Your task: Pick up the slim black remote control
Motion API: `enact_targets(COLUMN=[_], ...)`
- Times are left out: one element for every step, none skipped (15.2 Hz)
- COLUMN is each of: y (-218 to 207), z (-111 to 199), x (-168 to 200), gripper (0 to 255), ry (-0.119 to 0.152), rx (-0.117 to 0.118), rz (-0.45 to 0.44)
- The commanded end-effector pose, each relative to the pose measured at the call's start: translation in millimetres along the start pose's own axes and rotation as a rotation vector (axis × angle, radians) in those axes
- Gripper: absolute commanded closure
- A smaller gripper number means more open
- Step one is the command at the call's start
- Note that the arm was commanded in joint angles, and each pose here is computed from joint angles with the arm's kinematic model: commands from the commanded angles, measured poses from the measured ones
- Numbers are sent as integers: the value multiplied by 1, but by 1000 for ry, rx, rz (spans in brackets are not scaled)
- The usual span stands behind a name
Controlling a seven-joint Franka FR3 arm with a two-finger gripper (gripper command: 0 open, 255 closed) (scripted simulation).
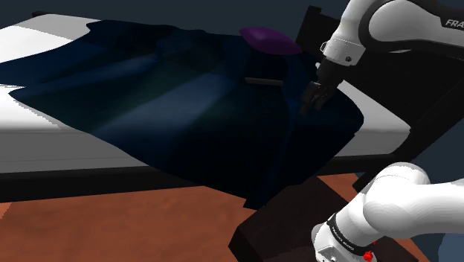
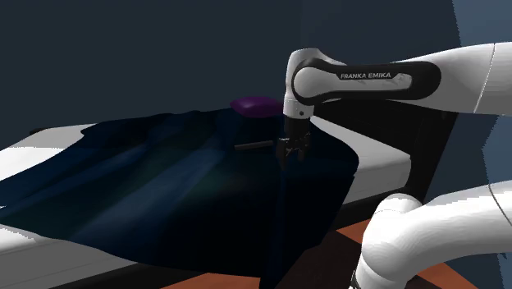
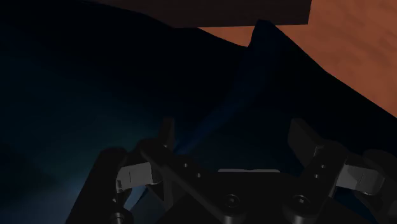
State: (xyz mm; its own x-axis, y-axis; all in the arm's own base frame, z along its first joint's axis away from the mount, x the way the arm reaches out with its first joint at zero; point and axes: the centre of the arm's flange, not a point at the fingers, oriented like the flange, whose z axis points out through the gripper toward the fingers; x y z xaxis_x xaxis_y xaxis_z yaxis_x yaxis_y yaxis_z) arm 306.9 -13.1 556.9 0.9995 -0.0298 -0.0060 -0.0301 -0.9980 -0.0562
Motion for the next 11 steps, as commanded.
enact_targets(y=[0, 9, 18, 27, 35, 42, 50, 57, 63, 69, 75], z=[0, 1, 2, 2, 3, 4, 4, 5, 5, 6, 6], x=[0, 9, 17, 27, 36, 46, 56, 67, 77, 88, 99], gripper=[0, 0, 0, 0, 0, 0, 0, 0, 0, 0, 0], ry=[0, 1, 2, 3, 4, 5, 6, 7, 8, 9, 10], rx=[0, -5, -9, -14, -18, -23, -27, -32, -36, -41, -45], rz=[0, -39, -78, -118, -157, -196, -235, -275, -314, -353, -392])
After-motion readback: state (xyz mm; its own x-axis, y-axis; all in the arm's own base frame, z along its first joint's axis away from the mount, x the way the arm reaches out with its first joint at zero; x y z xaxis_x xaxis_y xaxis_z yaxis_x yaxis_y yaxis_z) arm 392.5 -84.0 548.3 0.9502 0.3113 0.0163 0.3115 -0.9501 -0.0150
